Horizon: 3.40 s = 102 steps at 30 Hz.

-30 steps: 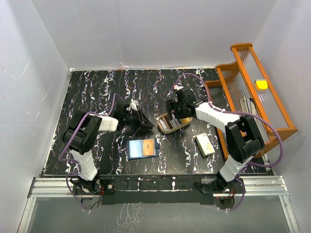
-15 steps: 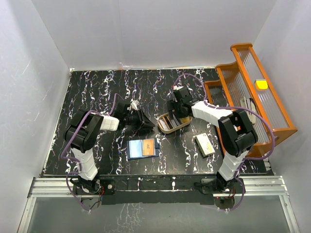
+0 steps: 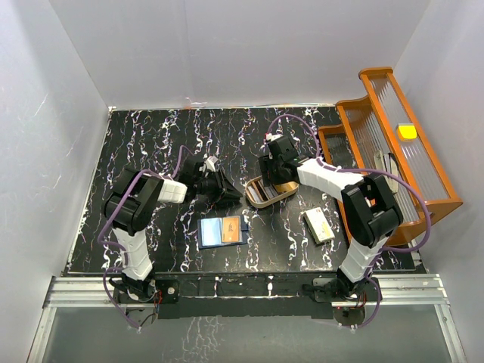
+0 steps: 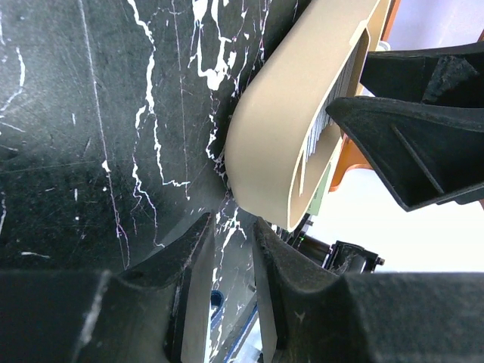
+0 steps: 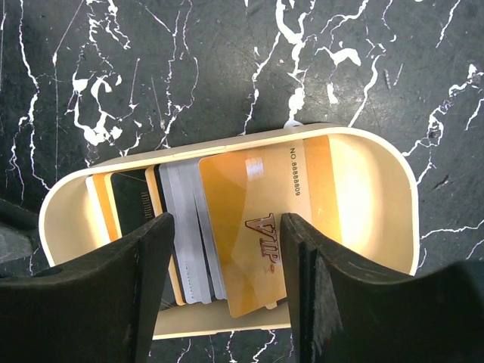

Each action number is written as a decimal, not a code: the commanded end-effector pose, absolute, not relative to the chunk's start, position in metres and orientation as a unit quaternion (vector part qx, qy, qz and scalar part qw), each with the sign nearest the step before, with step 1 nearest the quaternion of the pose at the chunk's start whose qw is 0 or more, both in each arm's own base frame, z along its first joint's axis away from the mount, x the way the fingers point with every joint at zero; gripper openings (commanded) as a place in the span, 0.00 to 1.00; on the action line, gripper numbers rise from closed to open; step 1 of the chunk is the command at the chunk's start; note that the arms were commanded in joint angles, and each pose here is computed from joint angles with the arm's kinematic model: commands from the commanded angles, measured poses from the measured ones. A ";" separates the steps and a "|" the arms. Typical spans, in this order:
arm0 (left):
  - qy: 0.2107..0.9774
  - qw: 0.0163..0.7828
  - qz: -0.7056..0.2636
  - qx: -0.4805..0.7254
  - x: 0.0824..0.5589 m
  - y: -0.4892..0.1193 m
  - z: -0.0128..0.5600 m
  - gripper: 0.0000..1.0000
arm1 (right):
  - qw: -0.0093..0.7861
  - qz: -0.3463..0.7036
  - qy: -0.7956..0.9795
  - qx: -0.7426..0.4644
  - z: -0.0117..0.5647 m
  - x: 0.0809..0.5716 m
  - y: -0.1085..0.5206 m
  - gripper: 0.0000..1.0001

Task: Put the credit cards into the card holder
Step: Pick up the credit card from the storage box, then insert the credit card into the card holder.

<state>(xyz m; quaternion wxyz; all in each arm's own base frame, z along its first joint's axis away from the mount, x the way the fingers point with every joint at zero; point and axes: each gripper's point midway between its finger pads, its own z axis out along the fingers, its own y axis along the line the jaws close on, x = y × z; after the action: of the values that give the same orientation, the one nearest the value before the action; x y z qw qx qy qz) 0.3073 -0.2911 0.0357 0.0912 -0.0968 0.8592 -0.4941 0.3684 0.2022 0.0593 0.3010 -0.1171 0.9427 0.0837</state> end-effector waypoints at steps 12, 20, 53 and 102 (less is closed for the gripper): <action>0.851 0.099 -0.511 -0.076 0.311 -0.300 0.049 0.24 | 0.335 0.088 0.932 -0.105 0.083 0.375 0.205 0.30; 0.852 0.097 -0.510 -0.076 0.310 -0.299 0.049 0.24 | 0.356 0.068 0.927 -0.097 0.100 0.378 0.196 0.12; 0.934 0.140 -0.307 -0.114 0.237 -0.195 0.072 0.33 | 0.400 0.183 0.894 -0.082 0.204 0.303 0.235 0.00; 0.947 0.086 -0.259 -0.168 0.183 -0.157 0.013 0.00 | 0.254 0.288 0.922 -0.043 0.076 0.217 0.343 0.00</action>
<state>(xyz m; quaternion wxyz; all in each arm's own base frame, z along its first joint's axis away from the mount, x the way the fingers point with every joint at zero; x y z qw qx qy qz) 0.1903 -0.1655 0.0204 0.0933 -0.1608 0.9419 -0.2799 0.2090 0.3520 0.0645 0.2209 -0.0541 0.9257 0.3024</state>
